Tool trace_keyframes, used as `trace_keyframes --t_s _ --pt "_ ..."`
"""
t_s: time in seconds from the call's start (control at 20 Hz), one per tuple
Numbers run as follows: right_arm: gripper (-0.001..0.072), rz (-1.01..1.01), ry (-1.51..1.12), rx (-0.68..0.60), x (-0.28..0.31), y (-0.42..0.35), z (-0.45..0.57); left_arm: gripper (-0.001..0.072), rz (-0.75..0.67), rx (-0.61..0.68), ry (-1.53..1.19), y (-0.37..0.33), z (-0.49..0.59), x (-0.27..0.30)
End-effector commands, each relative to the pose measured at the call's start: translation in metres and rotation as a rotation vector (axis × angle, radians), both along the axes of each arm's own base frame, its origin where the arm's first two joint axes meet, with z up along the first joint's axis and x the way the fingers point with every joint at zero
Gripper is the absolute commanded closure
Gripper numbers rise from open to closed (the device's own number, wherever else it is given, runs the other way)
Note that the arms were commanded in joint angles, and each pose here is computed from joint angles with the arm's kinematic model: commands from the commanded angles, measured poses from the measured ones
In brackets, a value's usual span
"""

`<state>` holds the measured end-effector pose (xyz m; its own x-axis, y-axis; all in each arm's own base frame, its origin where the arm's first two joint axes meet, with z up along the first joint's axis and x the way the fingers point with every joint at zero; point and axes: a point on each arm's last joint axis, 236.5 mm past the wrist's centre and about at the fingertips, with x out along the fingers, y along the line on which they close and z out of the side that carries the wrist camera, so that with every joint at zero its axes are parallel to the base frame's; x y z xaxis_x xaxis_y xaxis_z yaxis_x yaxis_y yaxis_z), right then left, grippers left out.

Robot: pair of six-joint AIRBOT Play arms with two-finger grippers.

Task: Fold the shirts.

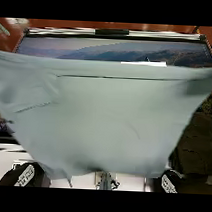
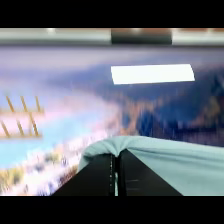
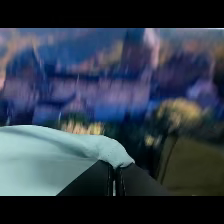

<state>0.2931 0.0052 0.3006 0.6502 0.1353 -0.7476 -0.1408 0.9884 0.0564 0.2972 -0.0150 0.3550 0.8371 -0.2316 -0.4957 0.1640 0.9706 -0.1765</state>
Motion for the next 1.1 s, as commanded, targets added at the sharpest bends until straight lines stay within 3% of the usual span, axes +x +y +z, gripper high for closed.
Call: trace_keyframes --t_s 0.0,0.15,0.4,0.55,0.8,1.05 --pt "0.0648 -0.018 0.335 0.106 0.053 -0.004 -0.129 0.0674 -0.094 -0.127 0.416 -0.004 -0.144 0.047" --pt "0.0648 -0.015 0.366 0.198 0.130 0.011 -0.206 0.0674 -0.188 -0.147 0.523 -0.037 -0.223 0.113" --pt "0.0648 -0.046 0.088 0.078 0.253 0.025 -0.263 0.0673 -0.067 -0.168 0.377 -0.026 -0.277 0.241" --pt "0.0648 -0.126 -0.085 0.098 0.301 0.015 -0.265 0.0674 -0.009 -0.168 0.299 -0.013 -0.288 0.282" --pt "0.0648 -0.188 -0.138 0.123 0.325 0.005 -0.291 0.0673 0.096 -0.259 0.141 -0.006 -0.286 0.329" --pt "0.0648 -0.235 -0.038 0.180 0.319 0.010 -0.333 0.0673 0.044 -0.293 0.269 -0.028 -0.328 0.318"
